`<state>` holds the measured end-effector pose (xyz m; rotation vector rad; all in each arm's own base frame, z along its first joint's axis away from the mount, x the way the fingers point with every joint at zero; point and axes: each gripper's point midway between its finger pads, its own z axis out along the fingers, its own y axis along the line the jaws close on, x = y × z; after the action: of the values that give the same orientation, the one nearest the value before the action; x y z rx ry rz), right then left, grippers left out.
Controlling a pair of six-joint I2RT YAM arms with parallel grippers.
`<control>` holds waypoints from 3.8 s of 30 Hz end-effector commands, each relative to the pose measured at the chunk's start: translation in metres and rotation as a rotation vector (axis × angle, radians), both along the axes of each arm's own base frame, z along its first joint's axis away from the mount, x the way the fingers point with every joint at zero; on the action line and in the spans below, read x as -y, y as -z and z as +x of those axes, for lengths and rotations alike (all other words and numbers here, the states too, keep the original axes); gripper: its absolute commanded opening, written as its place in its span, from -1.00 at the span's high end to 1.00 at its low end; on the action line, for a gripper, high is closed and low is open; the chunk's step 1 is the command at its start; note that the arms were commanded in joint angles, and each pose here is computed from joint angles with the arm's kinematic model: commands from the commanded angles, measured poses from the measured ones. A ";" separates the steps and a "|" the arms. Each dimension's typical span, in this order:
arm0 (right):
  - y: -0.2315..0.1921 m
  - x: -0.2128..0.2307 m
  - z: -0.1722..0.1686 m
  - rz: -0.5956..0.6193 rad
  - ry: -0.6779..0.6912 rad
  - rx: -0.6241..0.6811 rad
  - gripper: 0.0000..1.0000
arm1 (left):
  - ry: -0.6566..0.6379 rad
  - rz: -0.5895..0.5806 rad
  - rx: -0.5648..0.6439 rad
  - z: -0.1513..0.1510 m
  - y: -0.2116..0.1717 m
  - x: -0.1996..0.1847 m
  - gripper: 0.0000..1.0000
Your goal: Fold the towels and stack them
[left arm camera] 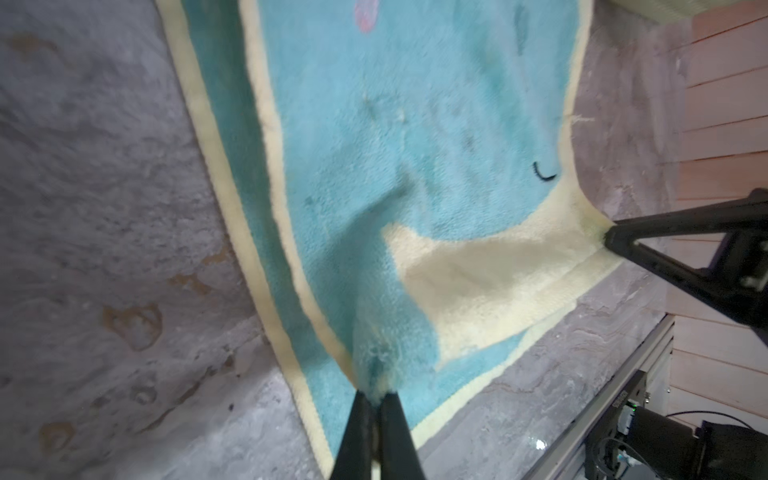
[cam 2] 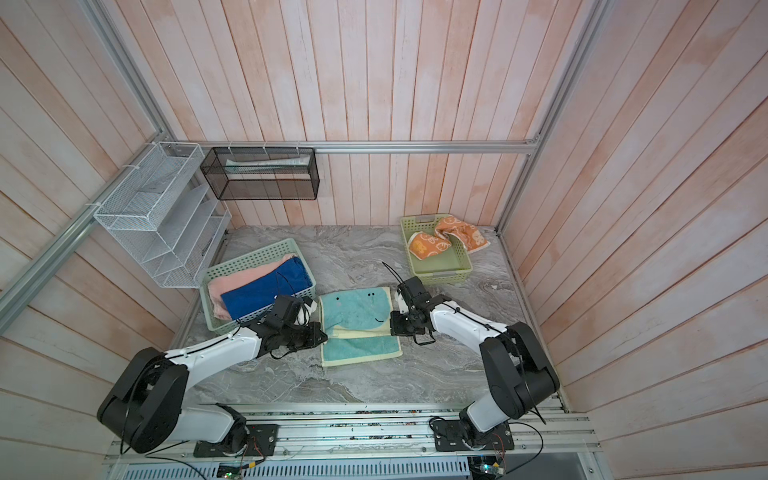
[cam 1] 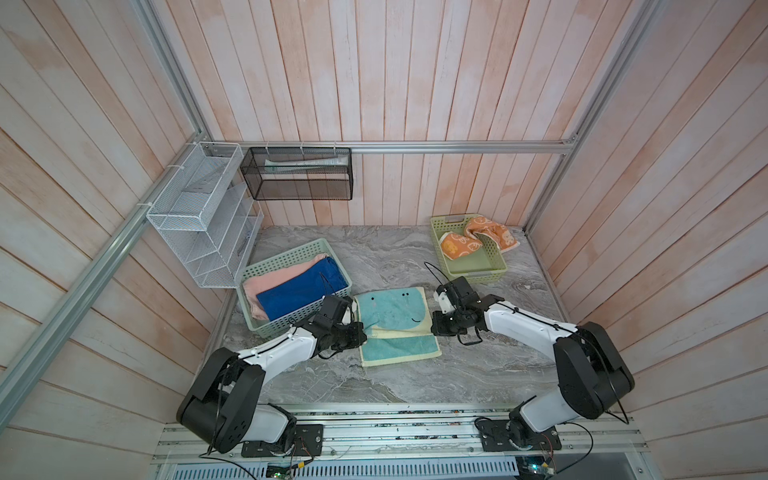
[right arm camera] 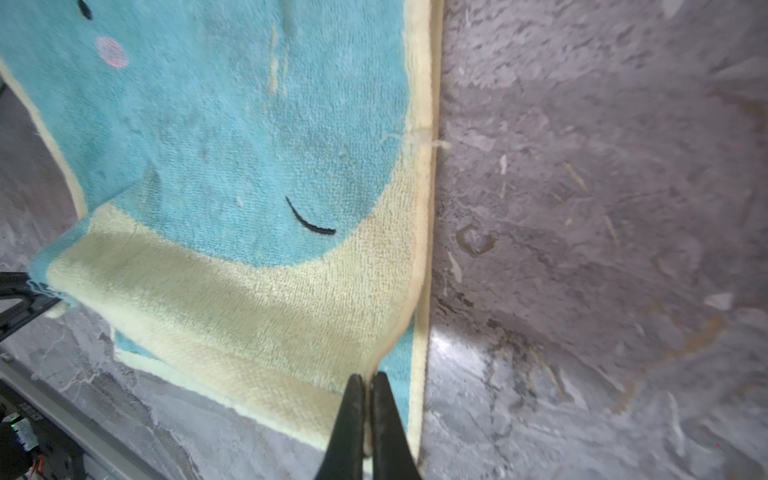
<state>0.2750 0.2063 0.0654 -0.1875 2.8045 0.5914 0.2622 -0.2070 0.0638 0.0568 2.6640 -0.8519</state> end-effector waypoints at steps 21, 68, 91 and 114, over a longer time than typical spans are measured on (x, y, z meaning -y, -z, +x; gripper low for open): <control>0.028 0.015 -0.057 0.004 0.030 -0.102 1.00 | 0.019 0.040 -0.103 -0.048 0.023 -0.001 1.00; 0.015 0.022 -0.029 -0.143 -0.034 -0.002 0.27 | -0.069 0.048 -0.064 -0.043 -0.006 -0.011 0.25; 0.041 0.005 0.095 -0.158 -0.028 0.085 0.20 | -0.163 0.041 0.063 0.096 0.021 -0.028 0.19; 0.037 -0.011 0.099 -0.111 -0.160 0.114 0.97 | -0.014 0.052 0.139 0.115 0.006 -0.013 1.00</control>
<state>0.3763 0.2169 0.0242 -0.4059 2.7475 0.4290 0.3678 -0.1930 0.0377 0.0245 2.6143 -0.7580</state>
